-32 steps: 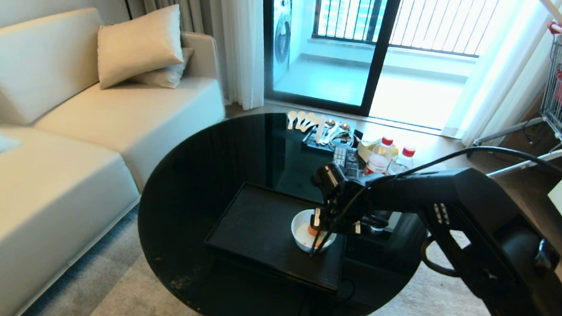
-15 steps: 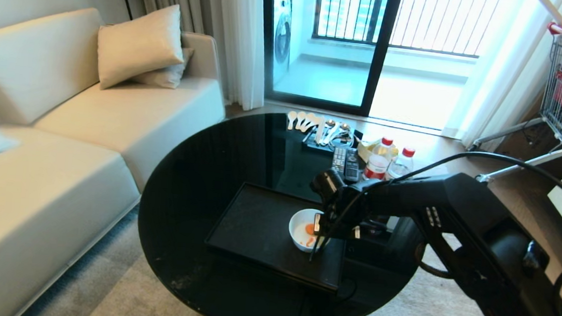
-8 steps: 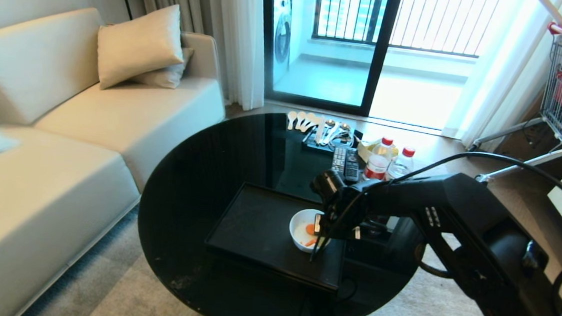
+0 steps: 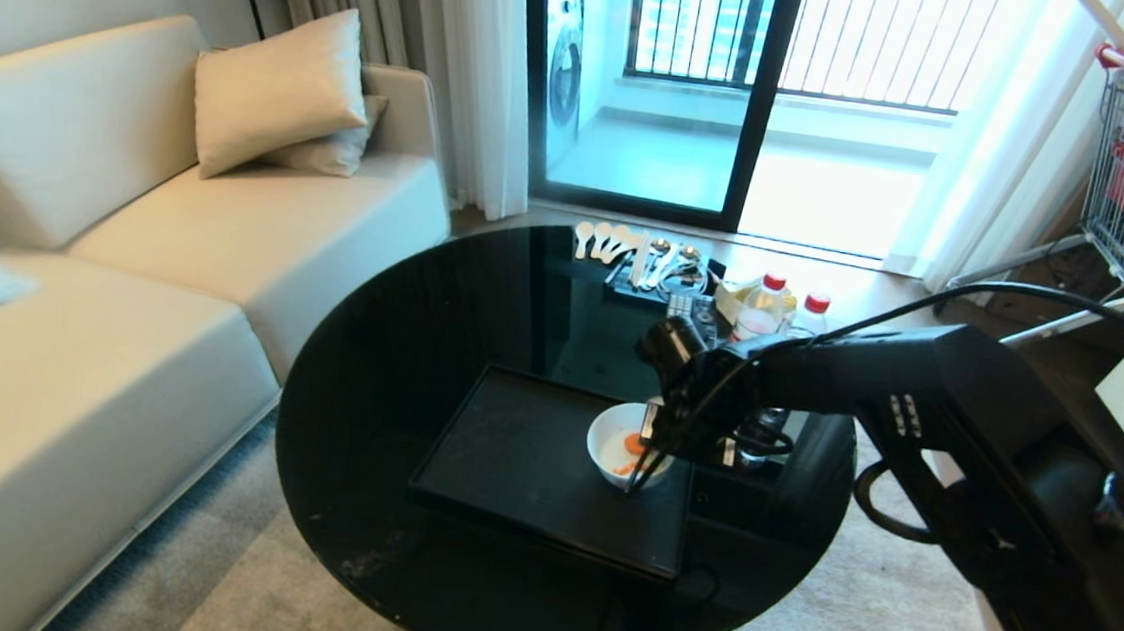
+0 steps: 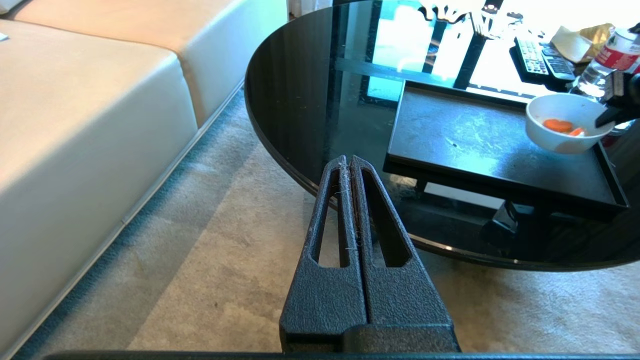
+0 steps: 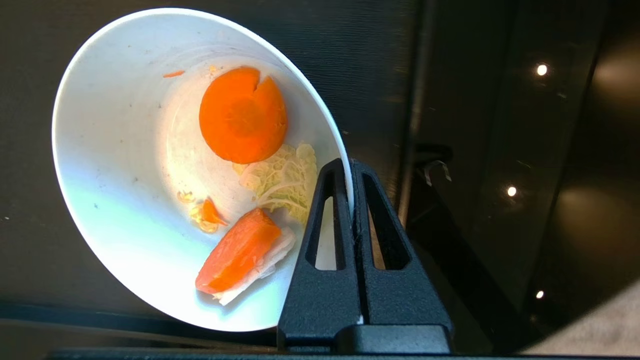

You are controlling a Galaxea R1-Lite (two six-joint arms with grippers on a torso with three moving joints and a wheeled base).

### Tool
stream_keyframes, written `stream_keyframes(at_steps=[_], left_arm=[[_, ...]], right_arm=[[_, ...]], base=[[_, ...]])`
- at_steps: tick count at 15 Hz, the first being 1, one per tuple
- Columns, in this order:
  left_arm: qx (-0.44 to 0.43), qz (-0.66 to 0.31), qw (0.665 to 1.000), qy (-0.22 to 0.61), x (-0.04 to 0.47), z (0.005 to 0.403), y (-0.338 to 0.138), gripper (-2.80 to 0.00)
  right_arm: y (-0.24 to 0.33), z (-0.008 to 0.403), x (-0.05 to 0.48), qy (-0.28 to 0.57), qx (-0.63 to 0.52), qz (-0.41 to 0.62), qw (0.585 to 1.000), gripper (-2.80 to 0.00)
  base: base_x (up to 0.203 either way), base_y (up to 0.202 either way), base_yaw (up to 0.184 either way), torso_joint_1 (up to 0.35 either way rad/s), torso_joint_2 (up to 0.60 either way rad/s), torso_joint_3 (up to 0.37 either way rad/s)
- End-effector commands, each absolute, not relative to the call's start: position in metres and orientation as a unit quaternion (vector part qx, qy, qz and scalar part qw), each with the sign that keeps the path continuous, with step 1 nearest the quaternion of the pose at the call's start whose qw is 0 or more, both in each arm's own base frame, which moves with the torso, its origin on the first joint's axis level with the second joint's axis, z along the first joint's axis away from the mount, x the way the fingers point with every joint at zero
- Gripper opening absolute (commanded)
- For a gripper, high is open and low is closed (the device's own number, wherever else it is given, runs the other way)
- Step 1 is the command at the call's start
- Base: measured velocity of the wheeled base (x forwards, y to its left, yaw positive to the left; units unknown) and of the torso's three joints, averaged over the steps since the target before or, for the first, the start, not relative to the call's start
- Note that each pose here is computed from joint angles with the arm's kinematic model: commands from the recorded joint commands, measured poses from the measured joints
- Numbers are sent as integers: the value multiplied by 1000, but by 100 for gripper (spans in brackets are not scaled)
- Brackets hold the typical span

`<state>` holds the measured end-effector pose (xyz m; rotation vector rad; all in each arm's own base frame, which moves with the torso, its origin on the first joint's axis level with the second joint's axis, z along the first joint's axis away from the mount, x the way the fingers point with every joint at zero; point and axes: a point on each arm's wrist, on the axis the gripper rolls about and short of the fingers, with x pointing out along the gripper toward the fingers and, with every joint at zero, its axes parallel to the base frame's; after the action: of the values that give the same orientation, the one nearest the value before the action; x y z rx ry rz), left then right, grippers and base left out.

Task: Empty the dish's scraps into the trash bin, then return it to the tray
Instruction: Pick up the bowl with leftover food, then move the bowl over the trash can

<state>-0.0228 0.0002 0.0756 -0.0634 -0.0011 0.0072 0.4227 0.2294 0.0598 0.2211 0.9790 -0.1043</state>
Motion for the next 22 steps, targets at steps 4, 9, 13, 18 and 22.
stream_keyframes(at_steps=[4,9,13,18,22], left_arm=[[-32,5,999,-1,-23,76,0,-280],[-32,4,999,-1,-23,76,0,-280],[-32,5,999,-1,-23,76,0,-280],[-32,4,999,-1,-23,76,0,-280],[-32,4,999,-1,-23,76,0,-280]], right_arm=[[207,101,419,452,154,-77,875,-280],[175,146,406,429,182,-95,880,-280],[141,182,373,416,198,-114,880,-280],[90,219,297,400,211,-142,881,-280],[51,221,219,396,220,-170,875,-280]], base=[[0,0,0,0,0,0],[0,0,0,0,0,0],[0,0,0,0,0,0],[0,0,0,0,0,0],[0,0,0,0,0,0]])
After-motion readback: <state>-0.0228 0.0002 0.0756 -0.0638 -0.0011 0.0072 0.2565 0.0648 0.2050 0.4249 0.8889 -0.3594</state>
